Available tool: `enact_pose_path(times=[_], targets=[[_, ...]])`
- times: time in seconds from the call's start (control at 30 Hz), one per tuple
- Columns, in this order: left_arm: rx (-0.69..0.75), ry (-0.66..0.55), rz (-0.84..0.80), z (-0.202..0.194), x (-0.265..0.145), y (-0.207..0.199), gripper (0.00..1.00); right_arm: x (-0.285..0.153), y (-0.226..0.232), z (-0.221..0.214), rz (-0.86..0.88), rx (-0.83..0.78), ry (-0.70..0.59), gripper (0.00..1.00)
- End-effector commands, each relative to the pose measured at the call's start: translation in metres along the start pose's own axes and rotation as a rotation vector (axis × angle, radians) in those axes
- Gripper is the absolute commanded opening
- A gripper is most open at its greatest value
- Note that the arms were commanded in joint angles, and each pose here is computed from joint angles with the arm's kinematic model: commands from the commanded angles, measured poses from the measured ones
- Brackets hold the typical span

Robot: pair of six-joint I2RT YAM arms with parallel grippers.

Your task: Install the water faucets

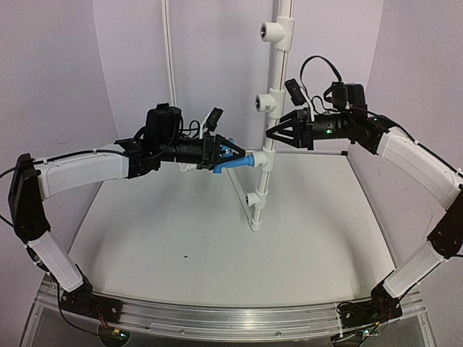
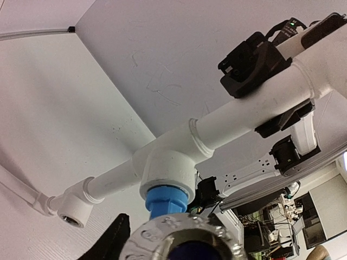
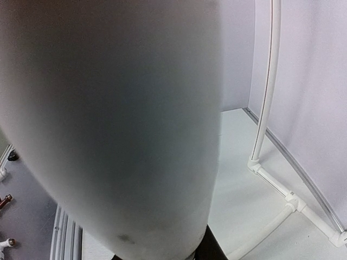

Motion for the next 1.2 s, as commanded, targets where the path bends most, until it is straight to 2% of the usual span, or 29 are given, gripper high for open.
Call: enact_pose_path(times=[0.0, 0.17, 0.3, 0.5, 0.7, 0.87, 1.0, 1.17], targets=[[-0.045, -0.077, 0.125, 0.019, -0.014, 0.020, 0.54, 0.004, 0.012, -0.026, 0.072, 0.254, 0.103, 0.00], [-0.045, -0.068, 0.162, 0.022, -0.006, 0.031, 0.68, 0.003, 0.013, -0.026, 0.079, 0.253, 0.101, 0.00], [-0.065, -0.088, 0.160, 0.025, -0.003, 0.035, 0.72, 0.003, 0.014, -0.026, 0.079, 0.252, 0.102, 0.00], [-0.100, -0.139, 0.017, 0.026, -0.002, 0.025, 0.73, 0.003, 0.013, -0.027, 0.074, 0.256, 0.105, 0.00], [-0.041, -0.162, -0.010, 0.024, -0.003, 0.011, 0.75, 0.003, 0.012, -0.027, 0.072, 0.259, 0.104, 0.00], [-0.004, -0.154, -0.050, 0.016, 0.005, 0.009, 0.80, 0.004, 0.012, -0.027, 0.076, 0.263, 0.104, 0.00], [0.020, -0.101, -0.142, 0.008, 0.010, 0.001, 0.76, 0.004, 0.013, -0.027, 0.078, 0.262, 0.103, 0.00], [0.033, -0.044, -0.227, 0.002, 0.011, -0.007, 0.61, 0.004, 0.013, -0.028, 0.078, 0.263, 0.104, 0.00]])
Point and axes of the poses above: each gripper's point midway between its finger pads, its own x axis out along the fingers, its own y axis along the line the jaws close on, z = x × y, the point moved 5 cm from there along -x, back along the fingers, and after that the axes turned 8 degrees about -x, right-handed, at the moved point
